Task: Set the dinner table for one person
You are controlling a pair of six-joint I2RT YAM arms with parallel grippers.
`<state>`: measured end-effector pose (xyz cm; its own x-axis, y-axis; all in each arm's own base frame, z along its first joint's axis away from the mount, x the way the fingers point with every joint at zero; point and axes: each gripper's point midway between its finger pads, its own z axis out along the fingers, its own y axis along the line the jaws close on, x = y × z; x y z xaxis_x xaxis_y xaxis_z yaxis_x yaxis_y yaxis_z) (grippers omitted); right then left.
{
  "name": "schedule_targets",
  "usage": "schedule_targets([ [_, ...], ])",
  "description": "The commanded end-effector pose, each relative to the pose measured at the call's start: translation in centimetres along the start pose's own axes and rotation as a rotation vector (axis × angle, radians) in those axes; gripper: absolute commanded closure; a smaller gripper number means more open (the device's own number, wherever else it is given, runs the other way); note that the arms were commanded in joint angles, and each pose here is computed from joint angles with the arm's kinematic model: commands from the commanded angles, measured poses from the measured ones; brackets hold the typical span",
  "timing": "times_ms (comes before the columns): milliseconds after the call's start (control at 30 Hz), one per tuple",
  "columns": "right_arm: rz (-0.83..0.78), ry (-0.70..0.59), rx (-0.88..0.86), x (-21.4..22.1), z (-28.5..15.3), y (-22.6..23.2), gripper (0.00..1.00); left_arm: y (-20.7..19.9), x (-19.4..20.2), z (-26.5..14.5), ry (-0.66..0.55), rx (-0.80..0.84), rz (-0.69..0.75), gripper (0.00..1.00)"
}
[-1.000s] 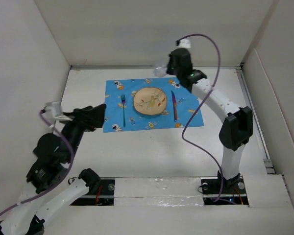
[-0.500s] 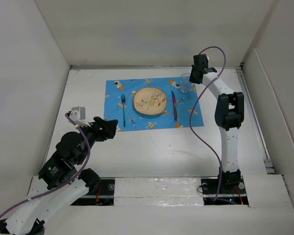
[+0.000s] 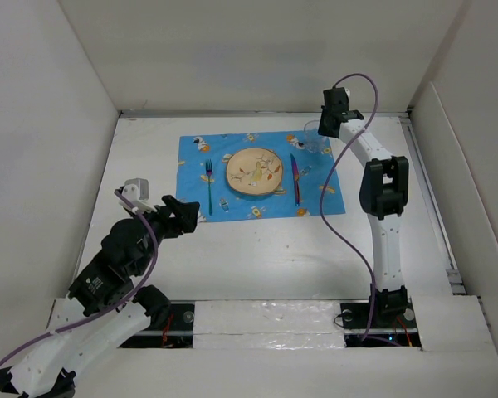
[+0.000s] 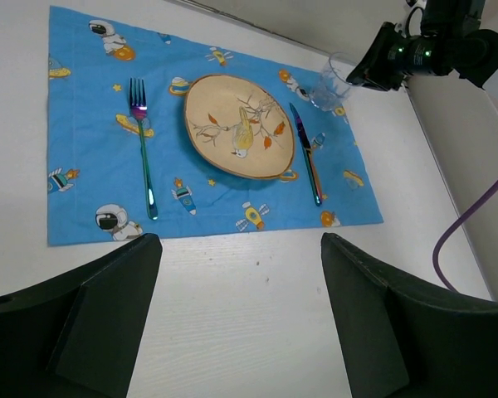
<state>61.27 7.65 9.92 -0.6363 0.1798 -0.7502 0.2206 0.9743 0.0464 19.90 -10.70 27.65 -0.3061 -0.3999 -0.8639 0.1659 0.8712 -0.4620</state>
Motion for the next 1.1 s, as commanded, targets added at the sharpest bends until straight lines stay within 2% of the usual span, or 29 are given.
schedule_targets([
  [0,0.014,-0.064,-0.014,-2.6,-1.8,0.5,0.74,-0.5,-1.4,-0.4,-0.042,0.011,-0.019,0.24],
  [100,0.027,-0.086,-0.038,-3.8,-2.7,0.4,0.63,-0.3,-1.5,-0.4,-0.044,0.001,-0.022,0.24],
  [133,0.026,-0.09,-0.076,-4.3,-3.5,1.0,0.56,-0.4,-1.6,-0.5,-0.045,0.006,-0.024,0.24],
  [200,0.038,-0.1,-0.111,-5.2,-4.4,1.0,0.5,-0.5,-1.8,-0.6,-0.055,0.016,-0.027,0.22],
  [333,0.061,-0.171,-0.205,-8.9,-9.3,1.6,0.37,-0.5,-2.3,-1.1,-0.079,0.024,-0.036,0.17],
  [367,0.074,-0.237,-0.237,-11.3,-12.8,1.7,0.36,-0.5,-2.5,-1.2,-0.087,0.024,-0.041,0.16],
  [433,0.086,-0.287,-0.298,-12.8,-16.0,2.1,0.31,-0.7,-3.0,-1.5,-0.103,0.038,-0.047,0.15],
  [467,0.102,-0.355,-0.344,-14.8,-20.4,2.0,0.31,-0.9,-3.2,-1.6,-0.111,0.052,-0.051,0.14],
  [533,0.1,-0.417,-0.454,-15.6,-25.1,2.6,0.3,-1.2,-3.8,-2.0,-0.133,0.074,-0.064,0.1],
  [567,0.116,-0.382,-0.451,-13.2,-24.9,2.1,0.32,-1.5,-4.1,-2.1,-0.145,0.089,-0.07,0.07],
  [600,0.13,-0.55,-0.537,-15.3,-32.0,2.5,0.34,-1.7,-4.5,-2.2,-0.154,0.095,-0.075,0.05],
  [633,0.158,-0.591,-0.559,-14.7,-34.2,2.2,0.32,-2.0,-5.5,-2.8,-0.176,0.109,-0.083,0.05],
  [667,0.155,-0.552,-0.556,-11.4,-33.5,1.9,0.28,-2.2,-6.0,-3.1,-0.189,0.115,-0.085,0.04],
  [700,0.177,-0.681,-0.62,-11.9,-40.1,1.2,0.24,-2.3,-6.8,-3.5,-0.208,0.119,-0.089,0.04],
  [767,0.224,-0.755,-0.6,-10.6,-43.7,-0.9,0.24,-2.5,-9.4,-5.0,-0.278,0.125,-0.113,0.03],
  [800,0.241,-0.767,-0.585,-8.8,-44.1,-1.9,0.24,-2.5,-10.5,-5.7,-0.309,0.122,-0.125,0.02],
  [833,0.317,-0.877,-0.577,-8.7,-48.7,-4.8,0.24,-2.6,-12.4,-7.2,-0.361,0.141,-0.149,0.02],
  [867,0.349,-0.919,-0.574,-8.0,-50.4,-6.1,0.24,-2.4,-13.5,-8.0,-0.406,0.136,-0.161,0.02],
  [900,0.371,-0.93,-0.548,-6.6,-50.4,-7.3,0.24,-2.1,-14.4,-8.8,-0.442,0.136,-0.178,0.02],
  [933,0.427,-1.019,-0.546,-5.9,-53.6,-9.9,0.23,-1.6,-15.0,-9.9,-0.484,0.145,-0.195,0.02],
  [1067,0.508,-1.107,-0.518,-3.0,-55.4,-13.3,0.23,0.1,-16.1,-12.3,-0.597,0.153,-0.261,0.01],
])
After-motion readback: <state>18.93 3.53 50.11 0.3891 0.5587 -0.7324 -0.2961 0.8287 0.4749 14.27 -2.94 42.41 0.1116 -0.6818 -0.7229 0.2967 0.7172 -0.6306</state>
